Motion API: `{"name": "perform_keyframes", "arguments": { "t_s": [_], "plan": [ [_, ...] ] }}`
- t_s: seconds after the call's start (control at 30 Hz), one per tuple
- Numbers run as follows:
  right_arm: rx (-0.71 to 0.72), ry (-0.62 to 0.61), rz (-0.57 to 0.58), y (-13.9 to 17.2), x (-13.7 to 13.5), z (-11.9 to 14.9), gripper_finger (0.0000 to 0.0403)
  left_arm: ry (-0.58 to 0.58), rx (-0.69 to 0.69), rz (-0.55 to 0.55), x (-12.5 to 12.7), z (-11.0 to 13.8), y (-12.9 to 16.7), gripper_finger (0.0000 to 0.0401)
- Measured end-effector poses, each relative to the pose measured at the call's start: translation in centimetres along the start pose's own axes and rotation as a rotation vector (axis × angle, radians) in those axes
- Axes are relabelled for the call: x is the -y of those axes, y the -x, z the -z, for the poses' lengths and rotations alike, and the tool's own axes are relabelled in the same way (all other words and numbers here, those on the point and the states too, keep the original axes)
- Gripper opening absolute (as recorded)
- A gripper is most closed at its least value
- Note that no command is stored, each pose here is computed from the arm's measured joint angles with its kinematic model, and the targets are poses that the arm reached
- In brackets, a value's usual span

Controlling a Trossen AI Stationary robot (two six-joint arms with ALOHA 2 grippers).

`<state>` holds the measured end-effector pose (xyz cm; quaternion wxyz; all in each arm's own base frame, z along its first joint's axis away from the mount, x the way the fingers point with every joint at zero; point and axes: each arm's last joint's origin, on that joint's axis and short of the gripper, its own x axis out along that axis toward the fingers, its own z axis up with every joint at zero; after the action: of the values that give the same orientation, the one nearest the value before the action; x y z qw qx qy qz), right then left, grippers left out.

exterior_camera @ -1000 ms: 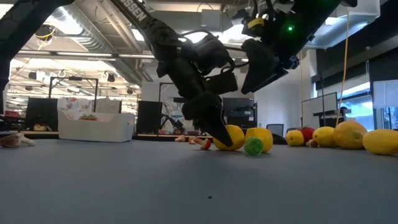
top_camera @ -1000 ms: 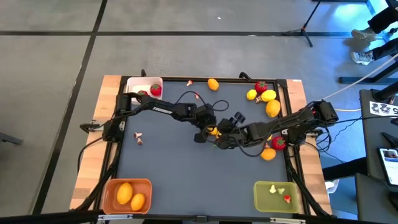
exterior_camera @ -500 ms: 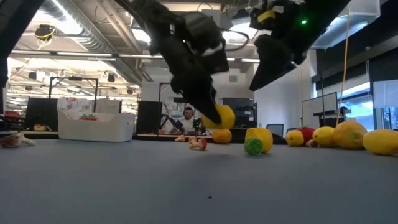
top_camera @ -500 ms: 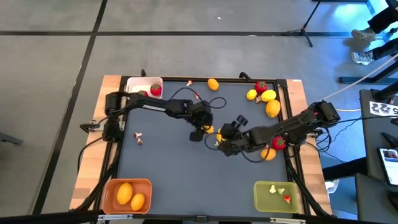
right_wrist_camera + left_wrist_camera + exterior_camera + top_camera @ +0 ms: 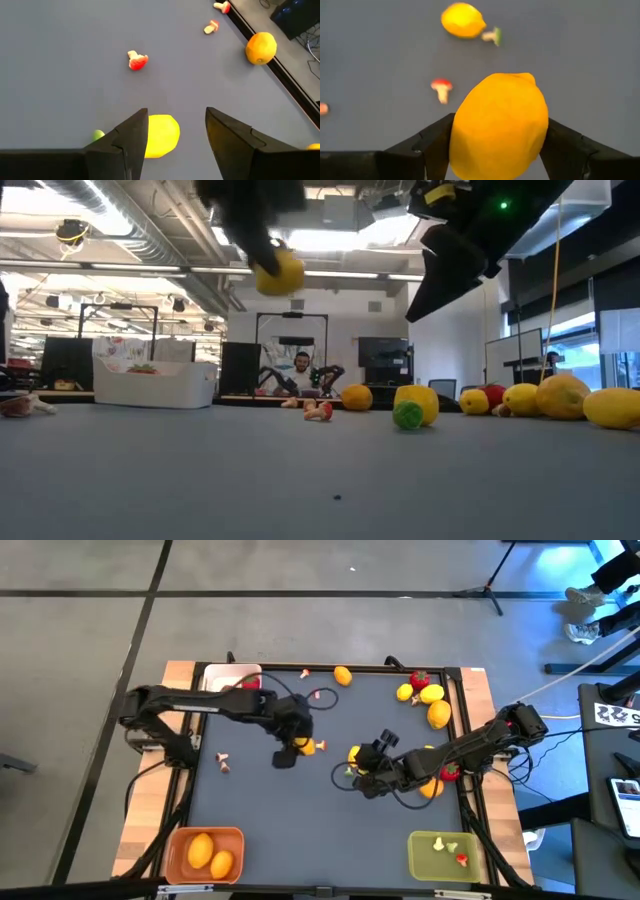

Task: Sort produce into baskets
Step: Put the yellow lemon into the orange bin

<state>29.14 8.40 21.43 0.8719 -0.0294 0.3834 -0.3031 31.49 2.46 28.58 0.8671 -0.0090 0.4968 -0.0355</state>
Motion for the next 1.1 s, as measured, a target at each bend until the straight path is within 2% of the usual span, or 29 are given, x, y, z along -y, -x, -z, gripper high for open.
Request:
{"name": "perform_keyframes", "arguments": {
  "t_s": [0.2,0.43,0.63,0.87,1.03,1.1],
  "plan": [
    [0.004,0.01,0.008,0.0,0.0,0.0,0.0198,0.123,-0.041,0.035,2.7,1.9,4.3,0.0251],
    [0.007,0.005,0.005,0.0,0.0,0.0,0.0198,0.254,-0.107,0.083,6.1,3.9,7.2,0.0251],
    [0.009,-0.006,0.004,0.0,0.0,-0.1,0.0198,0.342,-0.24,0.099,9.3,5.6,7.8,0.0251],
    [0.01,-0.008,0.004,0.0,0.0,-0.1,0.0198,0.389,-0.349,0.108,13.4,7.6,8.1,0.0251],
    [0.016,-0.019,-0.006,0.0,-0.1,-0.2,0.0198,0.346,-0.421,0.099,15.6,9.8,7.2,0.0251],
    [0.014,-0.023,-0.015,0.0,-0.2,-0.2,0.0198,0.364,-0.439,0.092,16.4,10.7,6.6,0.0251]
  ]
}}
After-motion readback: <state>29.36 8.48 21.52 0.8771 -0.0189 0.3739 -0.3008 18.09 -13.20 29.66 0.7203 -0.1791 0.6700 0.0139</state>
